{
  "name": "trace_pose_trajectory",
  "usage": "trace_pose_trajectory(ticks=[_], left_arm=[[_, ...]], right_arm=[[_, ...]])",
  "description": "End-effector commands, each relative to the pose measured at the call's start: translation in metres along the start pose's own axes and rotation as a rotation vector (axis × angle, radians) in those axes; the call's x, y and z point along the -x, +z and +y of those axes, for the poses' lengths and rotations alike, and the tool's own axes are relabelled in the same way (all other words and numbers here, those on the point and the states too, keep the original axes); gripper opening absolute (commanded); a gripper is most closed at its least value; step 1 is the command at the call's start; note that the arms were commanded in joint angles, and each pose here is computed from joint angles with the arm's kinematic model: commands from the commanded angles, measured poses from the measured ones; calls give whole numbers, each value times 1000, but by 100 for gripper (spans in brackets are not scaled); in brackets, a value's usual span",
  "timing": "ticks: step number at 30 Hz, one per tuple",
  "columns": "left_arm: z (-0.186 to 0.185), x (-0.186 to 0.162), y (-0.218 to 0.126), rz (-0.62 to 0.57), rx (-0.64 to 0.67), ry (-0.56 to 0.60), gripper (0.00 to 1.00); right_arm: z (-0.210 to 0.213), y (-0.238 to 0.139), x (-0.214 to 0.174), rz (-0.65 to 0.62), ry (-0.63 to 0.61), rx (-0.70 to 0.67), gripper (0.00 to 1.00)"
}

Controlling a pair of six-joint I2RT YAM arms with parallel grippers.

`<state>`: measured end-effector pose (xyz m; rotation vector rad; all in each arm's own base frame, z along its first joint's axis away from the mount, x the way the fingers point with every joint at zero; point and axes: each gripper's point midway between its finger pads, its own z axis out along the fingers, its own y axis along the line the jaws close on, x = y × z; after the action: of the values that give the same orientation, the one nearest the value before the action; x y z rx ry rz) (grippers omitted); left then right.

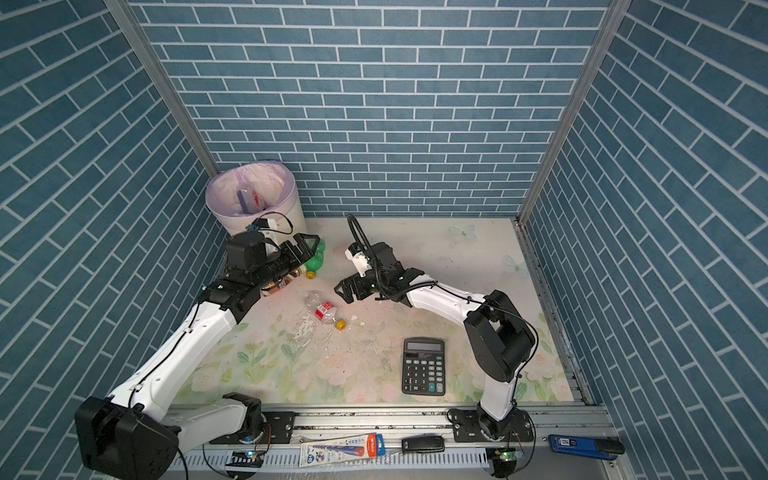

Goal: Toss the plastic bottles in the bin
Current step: 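Bring both grippers back from the bin toward the red-label clear bottle, then lower the right gripper onto the red-label clear bottle and close it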

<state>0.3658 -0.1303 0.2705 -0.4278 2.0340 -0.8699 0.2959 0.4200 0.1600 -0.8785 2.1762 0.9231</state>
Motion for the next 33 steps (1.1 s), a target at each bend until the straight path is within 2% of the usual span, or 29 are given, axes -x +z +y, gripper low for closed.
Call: trace_pose_trajectory(ticks=[1, 6, 15, 25, 27, 33], left_arm=[[10, -10, -2, 20, -35, -65, 99], [44, -21, -9, 25, -18, -167, 99], [99, -45, -11, 56, 15, -333, 99], [114, -56, -16, 82, 51, -335, 99], [120, -57, -18, 74, 74, -327, 99], [123, -58, -16, 74, 85, -331, 99]], right_arm=[[13, 10, -6, -15, 2, 5, 99], [28, 29, -26, 34, -14, 28, 99], [18, 60, -52, 111, -14, -17, 86], [14, 92, -75, 199, -20, -31, 78], [12, 96, -80, 223, -28, -47, 74], [1, 101, -89, 254, -24, -95, 52]])
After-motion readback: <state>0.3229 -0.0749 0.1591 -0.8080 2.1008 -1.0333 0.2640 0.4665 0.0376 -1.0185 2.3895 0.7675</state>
